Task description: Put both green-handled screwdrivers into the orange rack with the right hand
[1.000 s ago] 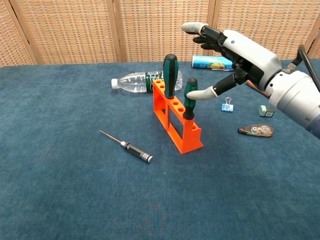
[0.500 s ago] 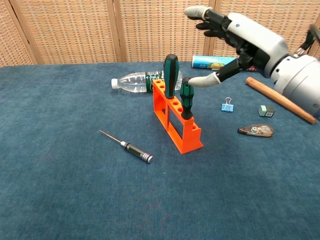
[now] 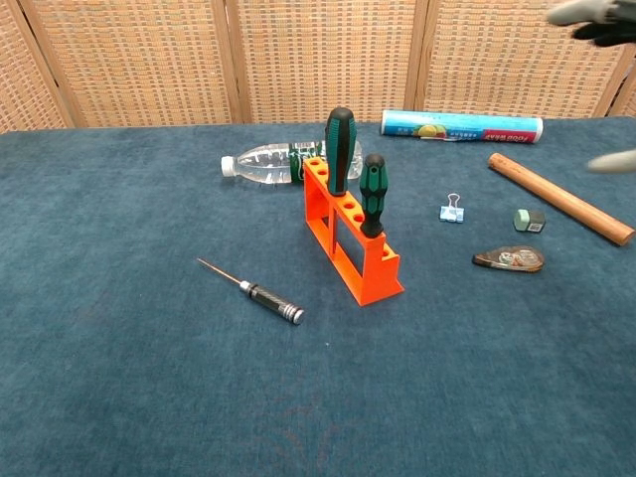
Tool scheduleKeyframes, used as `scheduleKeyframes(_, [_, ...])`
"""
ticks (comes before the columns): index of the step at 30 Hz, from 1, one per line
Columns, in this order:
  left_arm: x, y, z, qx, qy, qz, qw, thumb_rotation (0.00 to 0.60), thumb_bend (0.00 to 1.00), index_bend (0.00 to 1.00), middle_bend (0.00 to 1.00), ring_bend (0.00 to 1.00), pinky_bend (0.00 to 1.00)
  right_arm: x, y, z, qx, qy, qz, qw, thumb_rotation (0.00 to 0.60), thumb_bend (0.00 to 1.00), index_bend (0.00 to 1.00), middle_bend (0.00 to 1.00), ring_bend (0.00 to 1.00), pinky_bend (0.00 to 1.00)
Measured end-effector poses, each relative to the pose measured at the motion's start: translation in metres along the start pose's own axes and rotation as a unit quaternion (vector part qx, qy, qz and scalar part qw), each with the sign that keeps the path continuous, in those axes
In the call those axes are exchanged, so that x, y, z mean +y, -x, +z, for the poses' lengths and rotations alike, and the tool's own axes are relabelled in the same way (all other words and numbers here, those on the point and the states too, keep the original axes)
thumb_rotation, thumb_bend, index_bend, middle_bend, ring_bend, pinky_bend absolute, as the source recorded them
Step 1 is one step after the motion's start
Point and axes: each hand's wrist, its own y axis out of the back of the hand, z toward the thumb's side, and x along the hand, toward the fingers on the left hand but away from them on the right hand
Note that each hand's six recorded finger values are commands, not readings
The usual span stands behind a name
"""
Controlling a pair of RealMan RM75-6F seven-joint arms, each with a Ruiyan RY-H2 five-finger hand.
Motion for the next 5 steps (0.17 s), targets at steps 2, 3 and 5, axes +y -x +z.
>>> scheduleKeyframes(2, [0.000,0.001,0.001,-0.003,-0.001,0.002,1.0000,0.600,0.00,0.00,0.00,0.00,0.00,0.004,-0.017,-0.007,-0.017,-0.036,0.000,0.9992,0.600,0.00,0.00,0.00,0.00,0.00])
scheduleKeyframes(3, [0.000,0.002,0.002,-0.005,-0.001,0.003,1.0000,0.600,0.00,0.00,0.00,0.00,0.00,0.007,-0.027,-0.011,-0.028,-0.053,-0.001,0.9982,0.600,0.00,0.00,0.00,0.00,0.00])
scheduleKeyframes(5, [0.001,0.004,0.004,-0.010,-0.002,0.005,0.9999,0.600,0.00,0.00,0.00,0.00,0.00,0.012,-0.051,-0.018,-0.056,-0.084,-0.005,0.9949,0.600,0.00,0.00,0.00,0.00,0.00])
